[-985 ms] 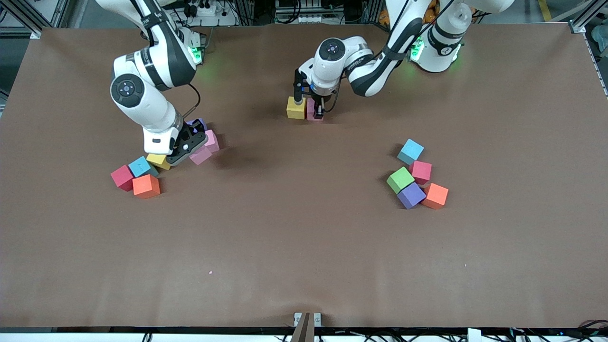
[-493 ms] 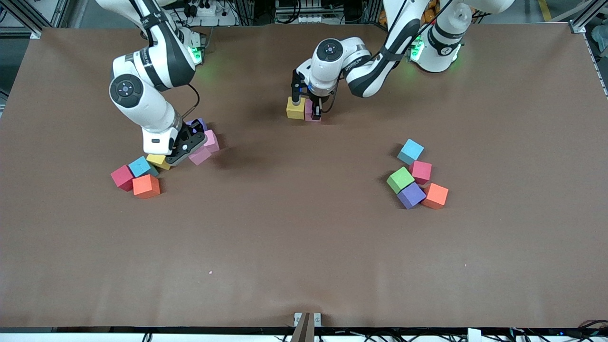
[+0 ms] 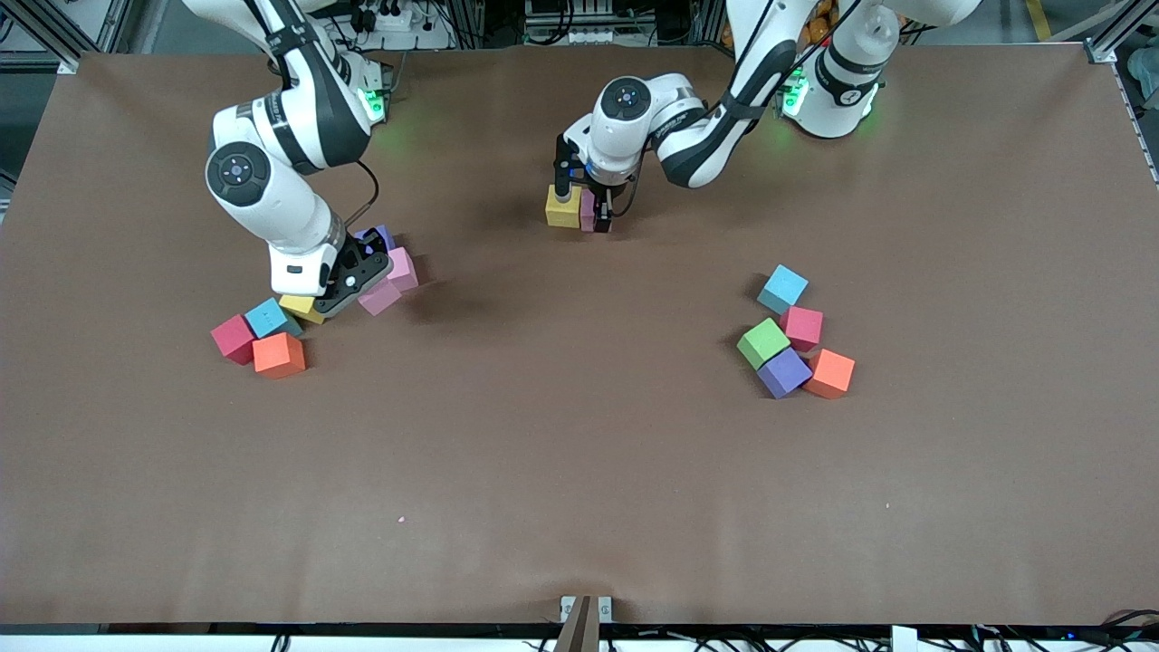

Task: Form number 2 with 11 blocks
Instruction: 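Set the pink cube beside the yellow cube and open the left gripper, then carry the pink cube with the right gripper while the left gripper reaches orange, then place the pink cube by the yellow while the left gripper grasps orange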

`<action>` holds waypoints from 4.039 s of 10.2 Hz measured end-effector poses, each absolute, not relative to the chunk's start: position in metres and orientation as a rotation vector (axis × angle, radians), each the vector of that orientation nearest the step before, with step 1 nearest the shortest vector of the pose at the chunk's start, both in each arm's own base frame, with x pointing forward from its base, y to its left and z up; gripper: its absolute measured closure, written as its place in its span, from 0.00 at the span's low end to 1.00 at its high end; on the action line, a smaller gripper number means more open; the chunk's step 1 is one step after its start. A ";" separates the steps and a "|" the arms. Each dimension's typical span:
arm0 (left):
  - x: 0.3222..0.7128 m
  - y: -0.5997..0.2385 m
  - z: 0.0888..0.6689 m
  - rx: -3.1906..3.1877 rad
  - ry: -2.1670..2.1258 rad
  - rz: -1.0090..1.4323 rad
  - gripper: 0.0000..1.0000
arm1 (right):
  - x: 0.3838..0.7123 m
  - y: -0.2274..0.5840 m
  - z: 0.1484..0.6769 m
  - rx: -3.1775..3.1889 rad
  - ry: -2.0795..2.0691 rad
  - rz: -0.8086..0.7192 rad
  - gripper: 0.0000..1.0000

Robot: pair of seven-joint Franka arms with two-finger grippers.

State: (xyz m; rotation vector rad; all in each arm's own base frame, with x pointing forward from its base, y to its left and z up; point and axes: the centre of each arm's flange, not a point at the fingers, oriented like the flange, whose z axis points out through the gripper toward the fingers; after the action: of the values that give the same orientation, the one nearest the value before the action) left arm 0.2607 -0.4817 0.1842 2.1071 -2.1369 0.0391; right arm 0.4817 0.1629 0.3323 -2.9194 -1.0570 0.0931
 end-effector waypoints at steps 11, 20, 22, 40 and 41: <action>0.309 -0.454 0.281 2.296 -2.113 -0.012 0.00 | 0.460 0.211 0.327 -2.859 -1.210 0.131 0.49; 0.617 -0.130 0.359 2.912 -1.063 0.058 0.00 | 0.397 0.350 0.293 -2.620 -1.636 0.036 0.49; 0.639 -0.087 0.334 2.969 -0.826 0.024 0.00 | 0.376 0.373 0.289 -2.522 -1.772 0.052 0.49; 0.607 -0.098 0.226 3.094 -0.647 -0.148 0.00 | 0.279 0.436 0.234 -2.302 -2.049 0.187 0.50; 0.606 -0.098 0.226 3.093 -0.648 -0.151 0.00 | 0.278 0.436 0.232 -2.300 -2.047 0.187 0.50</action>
State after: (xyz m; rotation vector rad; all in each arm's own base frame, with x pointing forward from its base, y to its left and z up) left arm 0.6062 -0.0979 0.2256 3.0933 -0.6480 -0.1509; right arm 0.2784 0.4359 0.2324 -2.3003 -2.0474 0.1872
